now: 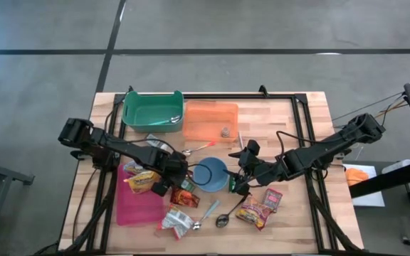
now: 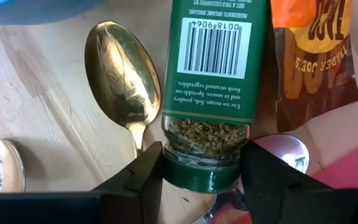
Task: Pick & Place Food Item
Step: Put the green spice bottle into the orange bin
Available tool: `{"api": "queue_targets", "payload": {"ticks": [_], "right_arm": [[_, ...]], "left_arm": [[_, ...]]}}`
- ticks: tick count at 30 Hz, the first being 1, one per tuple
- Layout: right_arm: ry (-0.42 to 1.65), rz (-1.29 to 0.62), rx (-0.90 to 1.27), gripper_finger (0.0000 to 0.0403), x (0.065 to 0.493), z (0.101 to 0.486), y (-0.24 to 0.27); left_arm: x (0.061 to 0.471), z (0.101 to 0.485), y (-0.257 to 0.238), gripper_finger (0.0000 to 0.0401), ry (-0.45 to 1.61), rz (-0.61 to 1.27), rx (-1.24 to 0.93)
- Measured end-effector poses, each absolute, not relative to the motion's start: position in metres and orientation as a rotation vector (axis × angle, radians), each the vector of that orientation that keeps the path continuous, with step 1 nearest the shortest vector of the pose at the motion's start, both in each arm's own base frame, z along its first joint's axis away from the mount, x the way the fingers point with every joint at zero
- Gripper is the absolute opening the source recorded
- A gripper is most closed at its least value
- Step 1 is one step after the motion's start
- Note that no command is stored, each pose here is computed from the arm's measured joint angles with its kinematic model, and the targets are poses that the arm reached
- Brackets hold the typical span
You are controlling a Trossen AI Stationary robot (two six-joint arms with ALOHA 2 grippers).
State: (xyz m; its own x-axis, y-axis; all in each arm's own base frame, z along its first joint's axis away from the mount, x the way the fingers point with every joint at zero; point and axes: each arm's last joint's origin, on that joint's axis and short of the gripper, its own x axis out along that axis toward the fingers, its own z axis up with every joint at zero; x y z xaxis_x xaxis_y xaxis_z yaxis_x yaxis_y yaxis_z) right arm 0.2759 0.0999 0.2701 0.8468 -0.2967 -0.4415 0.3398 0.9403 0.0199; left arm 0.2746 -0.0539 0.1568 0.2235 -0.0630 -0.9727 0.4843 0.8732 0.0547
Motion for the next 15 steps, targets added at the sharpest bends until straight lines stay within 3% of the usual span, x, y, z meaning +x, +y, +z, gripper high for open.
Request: {"api": "queue_targets", "payload": {"ticks": [9, 15], "right_arm": [[0.454, -0.323, 0.088, 0.0292, 0.276, 0.27, 0.1], [0.457, -0.322, 0.083, 0.0292, 0.276, 0.27, 0.1]], "left_arm": [[0.277, 0.172, -0.054, 0.0108, 1.362, -0.332, 0.315], [0.28, 0.176, -0.055, 0.0036, 1.349, -0.339, 0.29]]}}
